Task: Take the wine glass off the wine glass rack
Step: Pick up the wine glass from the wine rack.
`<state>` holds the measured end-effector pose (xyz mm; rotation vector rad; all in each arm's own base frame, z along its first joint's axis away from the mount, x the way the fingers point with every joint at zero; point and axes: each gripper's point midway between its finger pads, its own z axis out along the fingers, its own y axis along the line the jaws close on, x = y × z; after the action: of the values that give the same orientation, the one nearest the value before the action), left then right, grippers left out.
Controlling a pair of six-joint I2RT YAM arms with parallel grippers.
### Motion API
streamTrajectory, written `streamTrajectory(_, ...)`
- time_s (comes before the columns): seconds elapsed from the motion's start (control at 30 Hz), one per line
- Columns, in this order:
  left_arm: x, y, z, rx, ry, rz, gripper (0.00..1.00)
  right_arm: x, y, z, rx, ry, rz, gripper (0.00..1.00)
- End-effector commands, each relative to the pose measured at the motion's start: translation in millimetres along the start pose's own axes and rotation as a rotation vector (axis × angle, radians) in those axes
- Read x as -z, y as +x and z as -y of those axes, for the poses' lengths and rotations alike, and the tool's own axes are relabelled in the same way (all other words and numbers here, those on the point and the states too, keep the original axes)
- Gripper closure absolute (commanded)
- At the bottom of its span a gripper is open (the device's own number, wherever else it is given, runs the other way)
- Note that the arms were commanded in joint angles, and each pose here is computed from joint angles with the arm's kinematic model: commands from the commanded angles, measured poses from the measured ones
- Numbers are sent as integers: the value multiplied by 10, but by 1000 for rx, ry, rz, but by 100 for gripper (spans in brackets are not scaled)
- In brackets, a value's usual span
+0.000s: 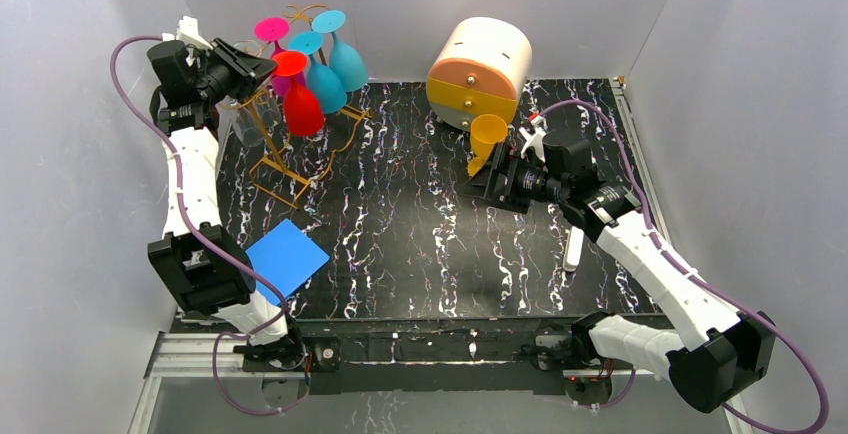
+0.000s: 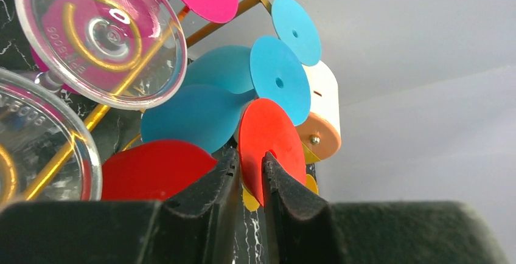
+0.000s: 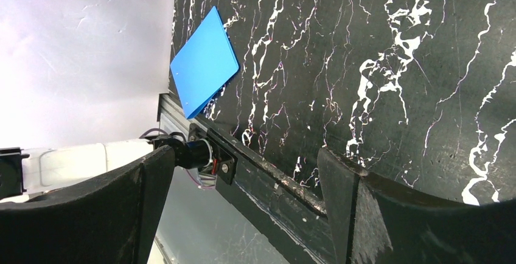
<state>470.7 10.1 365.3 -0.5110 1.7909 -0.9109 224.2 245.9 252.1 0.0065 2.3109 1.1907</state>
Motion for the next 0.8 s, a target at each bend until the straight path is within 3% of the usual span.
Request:
streamTrajectory(0.0,54,79,45,13,44,-47,83,78,-86,-80,36,-14,39,5)
streamTrajectory(0.77,58,31,113,115,110,-38,100,83,-117,-101,31,-11,43,5)
